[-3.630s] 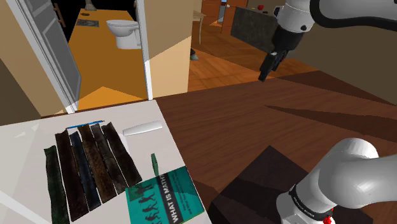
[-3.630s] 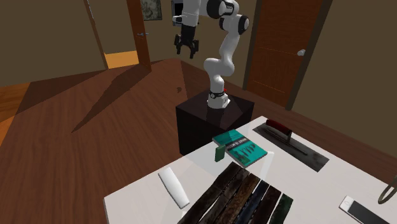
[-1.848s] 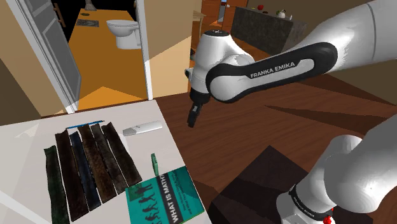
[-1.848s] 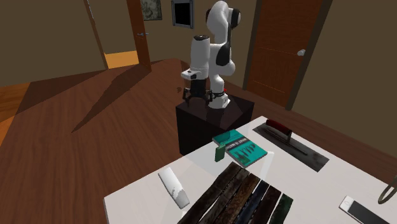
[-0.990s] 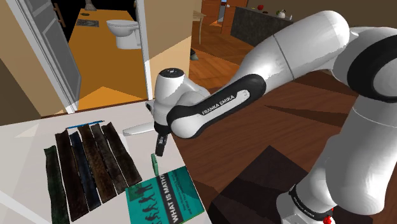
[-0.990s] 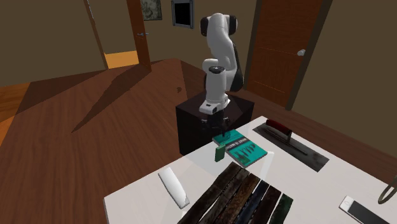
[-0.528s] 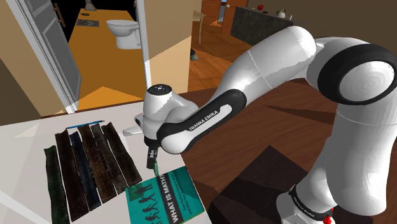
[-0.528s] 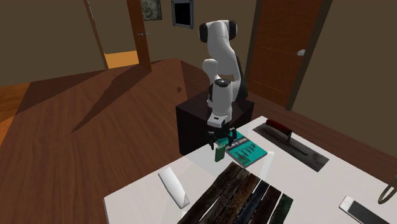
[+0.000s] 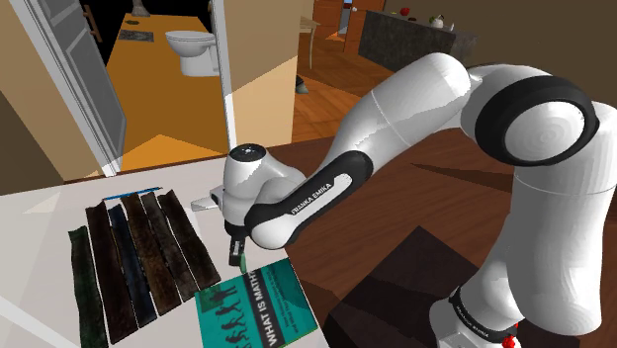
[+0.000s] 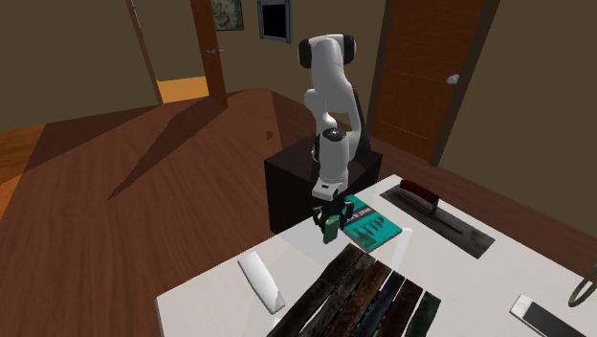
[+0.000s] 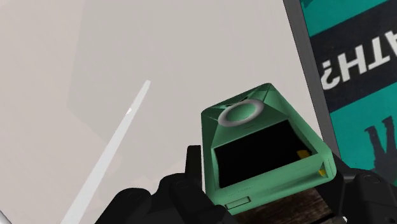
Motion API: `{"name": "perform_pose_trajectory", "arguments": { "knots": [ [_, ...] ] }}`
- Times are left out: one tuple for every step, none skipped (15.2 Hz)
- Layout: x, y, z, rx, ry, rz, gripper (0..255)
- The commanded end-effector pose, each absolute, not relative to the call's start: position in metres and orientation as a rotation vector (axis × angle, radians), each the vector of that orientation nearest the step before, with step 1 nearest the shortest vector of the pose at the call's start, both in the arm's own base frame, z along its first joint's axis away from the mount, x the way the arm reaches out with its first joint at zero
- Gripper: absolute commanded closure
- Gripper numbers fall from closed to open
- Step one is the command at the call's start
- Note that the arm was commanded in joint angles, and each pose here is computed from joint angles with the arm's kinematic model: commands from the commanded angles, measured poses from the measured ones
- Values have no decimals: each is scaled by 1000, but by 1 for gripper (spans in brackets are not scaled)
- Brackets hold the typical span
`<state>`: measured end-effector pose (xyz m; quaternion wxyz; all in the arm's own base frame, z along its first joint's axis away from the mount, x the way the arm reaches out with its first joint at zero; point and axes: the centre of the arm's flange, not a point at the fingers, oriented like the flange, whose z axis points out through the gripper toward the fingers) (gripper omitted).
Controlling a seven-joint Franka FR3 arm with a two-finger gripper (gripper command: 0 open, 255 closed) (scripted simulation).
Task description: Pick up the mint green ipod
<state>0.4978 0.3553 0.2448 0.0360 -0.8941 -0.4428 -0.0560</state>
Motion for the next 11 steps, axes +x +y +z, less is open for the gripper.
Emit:
{"name": "perform_pose_trajectory", "arguments": {
  "knots": [
    [497,356,244,-2746,-1361,-171,255],
    [497,356,244,-2746,-1361,-171,255],
    [498,356,244,-2746,-1361,-171,255],
    [498,356,244,-2746,-1361,-171,255],
    [497,356,244,-2746,-1361,-171,255],
    [498,356,244,-2746,-1361,-171,255],
    [497,356,244,-2746,-1361,-171,255],
    [497,355,244,-2746,-1361,-171,255],
    [497,355,250,-2746,-1361,-171,255],
    [497,355,255,-2746,-1361,-171,255],
    [497,355,260,-2746,-1361,-171,255]
  ]
}}
